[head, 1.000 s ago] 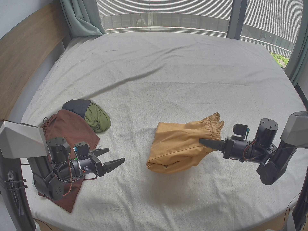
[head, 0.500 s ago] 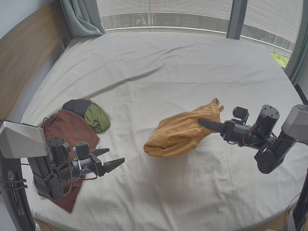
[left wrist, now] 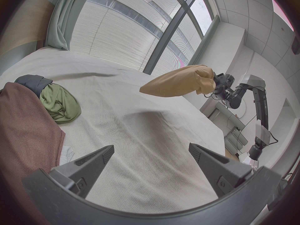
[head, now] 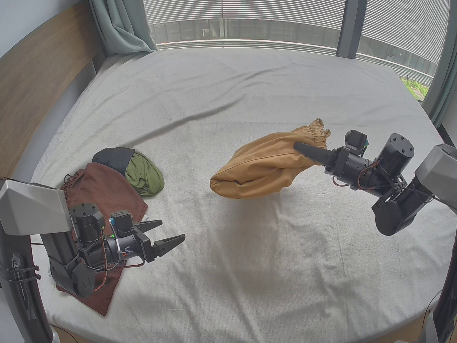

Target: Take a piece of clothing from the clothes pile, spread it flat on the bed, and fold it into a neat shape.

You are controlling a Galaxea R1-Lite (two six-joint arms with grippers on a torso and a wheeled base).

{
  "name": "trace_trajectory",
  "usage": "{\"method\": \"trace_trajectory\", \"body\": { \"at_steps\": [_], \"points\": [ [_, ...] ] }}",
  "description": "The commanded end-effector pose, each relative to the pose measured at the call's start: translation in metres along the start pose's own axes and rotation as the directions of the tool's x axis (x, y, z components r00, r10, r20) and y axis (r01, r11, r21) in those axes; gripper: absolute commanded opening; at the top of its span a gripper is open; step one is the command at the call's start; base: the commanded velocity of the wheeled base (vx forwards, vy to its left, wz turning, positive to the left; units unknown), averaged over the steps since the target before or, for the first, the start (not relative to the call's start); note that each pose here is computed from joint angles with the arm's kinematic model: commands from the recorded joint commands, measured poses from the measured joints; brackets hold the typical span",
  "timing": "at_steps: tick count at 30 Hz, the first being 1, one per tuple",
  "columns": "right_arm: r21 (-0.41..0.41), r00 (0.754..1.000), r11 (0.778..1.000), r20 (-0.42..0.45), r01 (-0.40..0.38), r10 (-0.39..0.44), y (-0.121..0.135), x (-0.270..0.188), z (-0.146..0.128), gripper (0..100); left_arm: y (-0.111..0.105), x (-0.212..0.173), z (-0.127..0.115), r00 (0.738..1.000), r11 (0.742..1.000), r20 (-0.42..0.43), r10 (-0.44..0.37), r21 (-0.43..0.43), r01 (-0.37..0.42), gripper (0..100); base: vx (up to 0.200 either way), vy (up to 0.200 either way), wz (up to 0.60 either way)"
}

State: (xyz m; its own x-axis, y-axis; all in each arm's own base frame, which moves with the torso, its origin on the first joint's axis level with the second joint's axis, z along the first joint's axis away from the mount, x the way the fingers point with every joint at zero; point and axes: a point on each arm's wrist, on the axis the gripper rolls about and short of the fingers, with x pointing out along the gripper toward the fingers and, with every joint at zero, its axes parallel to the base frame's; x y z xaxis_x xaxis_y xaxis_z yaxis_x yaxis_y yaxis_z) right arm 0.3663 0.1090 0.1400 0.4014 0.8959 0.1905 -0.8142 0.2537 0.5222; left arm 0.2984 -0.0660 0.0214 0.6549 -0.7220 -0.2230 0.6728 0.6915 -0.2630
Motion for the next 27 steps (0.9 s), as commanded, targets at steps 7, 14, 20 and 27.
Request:
{"method": "trace_trajectory", "body": {
  "at_steps": [7,14,20,27],
  "points": [
    [0.027,1.0,1.0,0.017,-0.012,0.011,-0.042,0.019,-0.002,0,0.0,0.0,0.0,1.0,1.0,0.0,0.0,0.0,0.0,100,0.0,0.0,0.0],
    [0.06,1.0,0.998,0.002,0.007,-0.007,-0.068,0.023,-0.02,0,0.0,0.0,-0.001,1.0,1.0,-0.002,-0.003,0.0,0.003,100,0.0,0.0,0.0],
    [0.083,1.0,0.996,-0.009,0.023,-0.022,-0.078,0.022,-0.031,0,0.0,0.0,-0.001,1.0,1.0,-0.005,-0.007,-0.002,0.007,100,0.0,0.0,0.0],
    [0.055,1.0,0.998,0.007,0.003,-0.004,-0.078,0.027,-0.023,0,0.0,0.001,-0.002,1.0,1.0,-0.007,-0.007,-0.004,0.007,100,0.0,0.0,0.0]
  ]
}}
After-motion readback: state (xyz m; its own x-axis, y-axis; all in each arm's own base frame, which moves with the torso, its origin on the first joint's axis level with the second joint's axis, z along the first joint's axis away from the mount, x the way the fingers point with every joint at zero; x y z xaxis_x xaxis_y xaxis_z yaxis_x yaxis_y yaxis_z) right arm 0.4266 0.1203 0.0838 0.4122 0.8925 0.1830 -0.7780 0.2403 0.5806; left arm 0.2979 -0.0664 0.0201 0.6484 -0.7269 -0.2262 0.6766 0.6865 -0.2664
